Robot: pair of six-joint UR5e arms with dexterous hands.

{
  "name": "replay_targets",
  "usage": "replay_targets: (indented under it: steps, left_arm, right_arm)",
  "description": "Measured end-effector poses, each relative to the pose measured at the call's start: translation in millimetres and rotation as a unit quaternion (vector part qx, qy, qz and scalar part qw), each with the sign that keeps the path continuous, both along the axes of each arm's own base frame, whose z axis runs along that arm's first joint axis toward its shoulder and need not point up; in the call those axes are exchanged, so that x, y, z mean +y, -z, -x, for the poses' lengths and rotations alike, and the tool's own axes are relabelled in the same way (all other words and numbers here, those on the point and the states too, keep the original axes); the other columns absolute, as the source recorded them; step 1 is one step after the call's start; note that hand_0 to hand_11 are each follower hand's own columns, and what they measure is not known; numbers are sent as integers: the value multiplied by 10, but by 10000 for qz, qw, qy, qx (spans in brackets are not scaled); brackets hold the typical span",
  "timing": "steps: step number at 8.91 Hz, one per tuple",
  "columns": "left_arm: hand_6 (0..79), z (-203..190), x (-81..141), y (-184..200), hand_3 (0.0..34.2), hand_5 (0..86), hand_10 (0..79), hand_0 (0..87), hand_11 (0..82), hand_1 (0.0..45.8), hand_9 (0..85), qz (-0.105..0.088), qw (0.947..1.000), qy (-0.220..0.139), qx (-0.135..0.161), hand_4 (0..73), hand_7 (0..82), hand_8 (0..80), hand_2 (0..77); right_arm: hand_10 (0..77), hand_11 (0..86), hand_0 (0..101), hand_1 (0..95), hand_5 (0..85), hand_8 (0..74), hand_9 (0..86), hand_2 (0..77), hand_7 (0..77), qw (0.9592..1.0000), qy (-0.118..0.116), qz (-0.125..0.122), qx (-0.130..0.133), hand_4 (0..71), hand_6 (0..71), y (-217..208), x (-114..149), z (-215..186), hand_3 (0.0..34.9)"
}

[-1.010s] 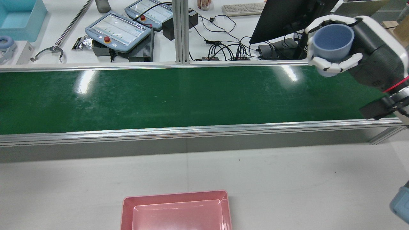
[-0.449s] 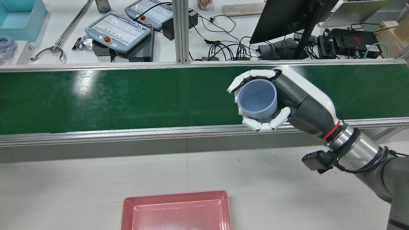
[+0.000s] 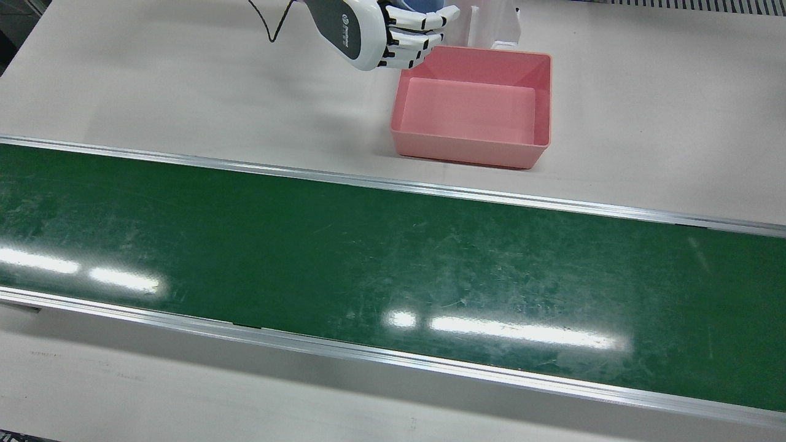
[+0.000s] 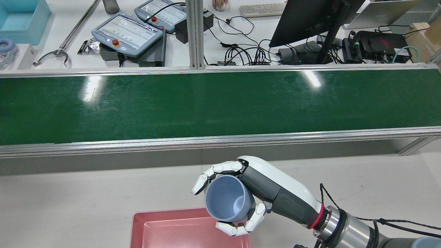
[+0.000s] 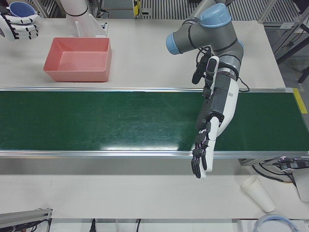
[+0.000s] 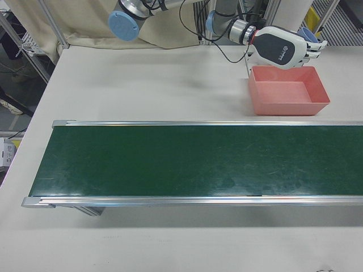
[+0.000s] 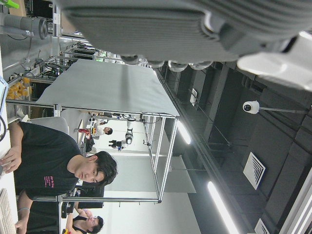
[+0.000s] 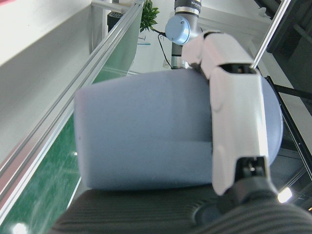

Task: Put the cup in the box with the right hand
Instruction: 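Carry the cup toward the robot and lower it over the pink tray, then open the right hand fingers to release the cup into the tray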

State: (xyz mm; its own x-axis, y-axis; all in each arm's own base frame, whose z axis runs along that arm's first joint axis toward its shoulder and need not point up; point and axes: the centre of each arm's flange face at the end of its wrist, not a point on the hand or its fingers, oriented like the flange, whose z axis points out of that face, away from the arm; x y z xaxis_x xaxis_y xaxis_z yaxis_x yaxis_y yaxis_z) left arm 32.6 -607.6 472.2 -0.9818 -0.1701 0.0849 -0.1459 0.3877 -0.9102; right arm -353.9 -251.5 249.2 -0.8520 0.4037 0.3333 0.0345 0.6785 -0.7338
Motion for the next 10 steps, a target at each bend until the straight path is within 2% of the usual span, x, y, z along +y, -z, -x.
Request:
replay_targets:
  steps: [2, 3, 4, 5, 6, 7, 8, 9, 10]
  left_arm:
    - [0, 0, 0, -2, 0, 5, 0, 0, 0, 5, 0, 2, 10000, -2, -1, 11, 0, 0, 0]
    - [0, -1, 0, -1, 0, 5, 0, 0, 0, 5, 0, 1, 10000, -2, -1, 11, 0, 0, 0]
    - [0, 0, 0, 0, 0, 0, 0, 0, 0, 5, 0, 0, 10000, -1, 0, 11, 0, 0, 0]
    - [0, 0, 0, 2, 0, 0, 0, 0, 0, 5, 0, -2, 10000, -1, 0, 11, 0, 0, 0]
    - [0, 0, 0, 1, 0, 0, 0, 0, 0, 5, 0, -1, 10000, -1, 2, 11, 0, 0, 0]
    - [0, 0, 0, -1, 0, 0, 0, 0, 0, 5, 0, 1, 10000, -1, 2, 11, 0, 0, 0]
    - [0, 0, 0, -3, 0, 0, 0, 0, 0, 5, 0, 3, 10000, -1, 1, 11, 0, 0, 0]
    - [0, 0, -1, -3, 0, 0, 0, 0, 0, 5, 0, 4, 10000, 0, 0, 11, 0, 0, 0]
    - [0, 0, -1, -4, 0, 5, 0, 0, 0, 5, 0, 4, 10000, 0, 0, 11, 0, 0, 0]
  right_arm:
    - [529, 496, 796, 196, 251, 627, 420, 409, 540, 9999, 122, -13, 30, 87, 425, -21, 78, 63, 3]
    - [529, 496, 728, 196, 235, 627, 420, 409, 545, 9999, 146, -16, 42, 60, 420, -30, 89, 77, 5]
    - [485, 480, 767, 196, 115, 627, 420, 409, 600, 9999, 153, -17, 49, 49, 338, -35, 92, 82, 0]
    - [393, 404, 764, 196, 93, 627, 420, 409, 605, 9999, 160, -17, 53, 38, 267, -38, 94, 83, 0]
    - [284, 295, 609, 213, 55, 502, 425, 393, 518, 9998, 171, -10, 51, 27, 142, -44, 92, 80, 0]
    - [5, 22, 593, 202, 55, 387, 322, 360, 235, 9998, 182, 6, 35, 27, 5, -47, 84, 73, 0]
    - [5, 22, 593, 202, 55, 387, 322, 360, 235, 9998, 187, 20, 19, 27, 5, -47, 75, 66, 0]
    - [5, 11, 599, 175, 55, 273, 207, 284, 38, 9998, 190, 28, 7, 44, 5, -46, 70, 59, 0]
    - [5, 11, 600, 213, 55, 131, 93, 147, 16, 9998, 193, 33, 3, 44, 22, -47, 68, 57, 0]
